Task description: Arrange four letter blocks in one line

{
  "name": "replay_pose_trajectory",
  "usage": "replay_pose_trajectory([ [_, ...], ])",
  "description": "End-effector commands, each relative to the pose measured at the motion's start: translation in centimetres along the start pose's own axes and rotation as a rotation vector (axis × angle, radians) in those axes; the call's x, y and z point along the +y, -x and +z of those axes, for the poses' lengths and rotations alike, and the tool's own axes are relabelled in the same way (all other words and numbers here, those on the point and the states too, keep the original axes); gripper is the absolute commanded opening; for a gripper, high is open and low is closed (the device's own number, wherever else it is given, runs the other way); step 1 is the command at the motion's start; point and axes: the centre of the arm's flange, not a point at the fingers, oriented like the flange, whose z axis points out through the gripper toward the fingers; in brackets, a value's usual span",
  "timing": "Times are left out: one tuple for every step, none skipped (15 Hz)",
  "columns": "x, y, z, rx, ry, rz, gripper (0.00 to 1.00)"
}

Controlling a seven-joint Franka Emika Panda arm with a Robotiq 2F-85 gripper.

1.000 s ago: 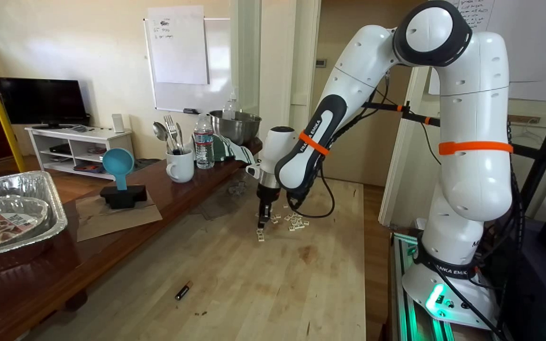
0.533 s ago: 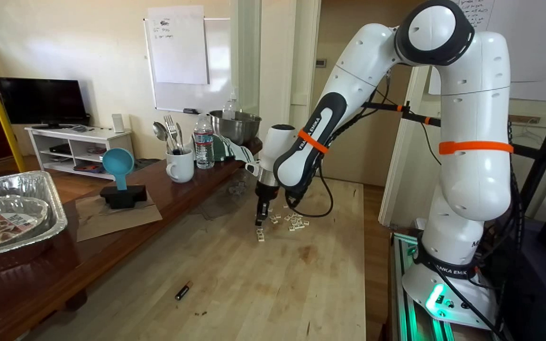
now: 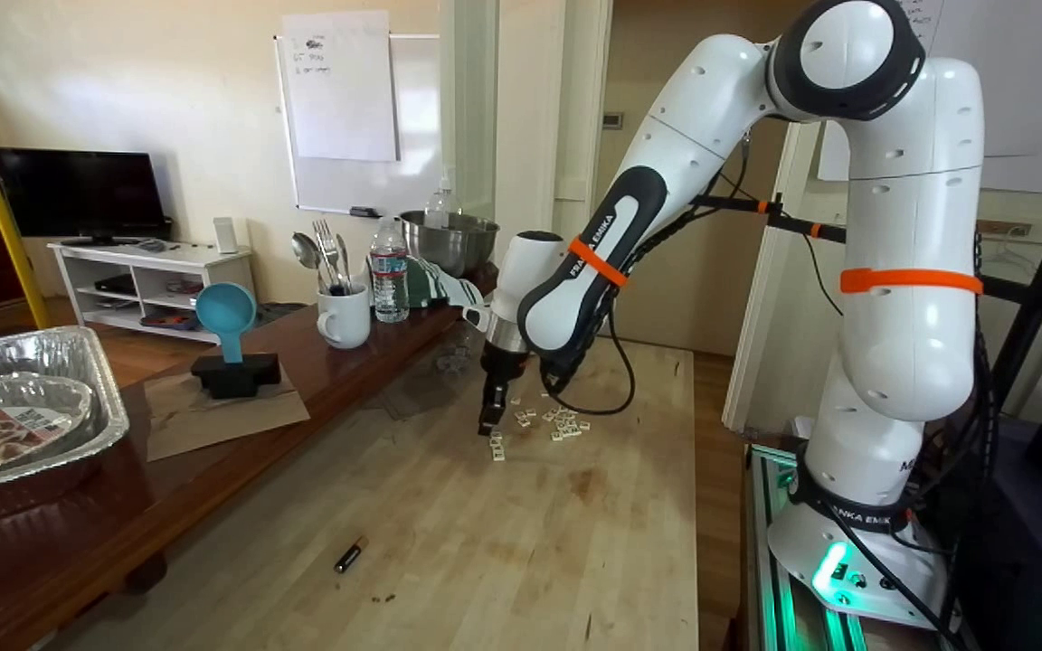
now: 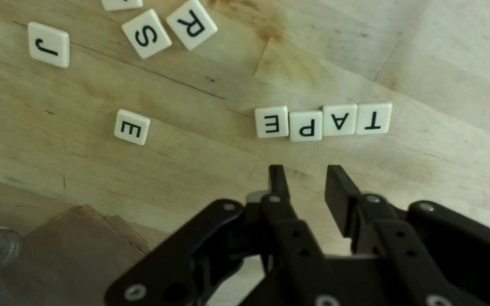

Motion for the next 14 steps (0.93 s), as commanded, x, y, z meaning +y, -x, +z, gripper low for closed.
replay_pose_trajectory([
  [-0.3, 1.1, -1.4, -0.016, -0.011, -0.003, 0.62],
  [-0.3, 1.1, -1.7, -0.017, -0.012, 0.000, 0.71],
  [-0.3, 1.2, -1.9, -0.019, -0.014, 0.000, 0.77],
  [-0.3, 1.2, -2.0, -0.023, -0.017, 0.001, 0.86],
  [-0.3, 1.2, -2.1, -0.026, -0.022, 0.001, 0.93],
  [-0.3, 1.3, -2.3, -0.028, -0.025, 0.001, 1.00],
  [-0.3, 1.3, -2.4, -0.033, -0.030, 0.000, 1.00],
  [-0.3, 1.3, -2.5, -0.039, -0.033, 0.000, 1.00],
  [-0.4, 1.4, -2.6, -0.044, -0.037, -0.002, 1.00],
  [-0.5, 1.4, -2.6, -0.049, -0.039, -0.003, 1.00],
  [-0.5, 1.5, -2.7, -0.056, -0.043, -0.002, 1.00],
  [-0.7, 1.5, -2.8, -0.062, -0.052, 0.000, 1.00],
  [-0.8, 1.5, -2.8, -0.065, -0.054, 0.004, 1.00],
  [-0.4, 0.8, -1.9, -0.046, -0.035, 0.006, 0.99],
])
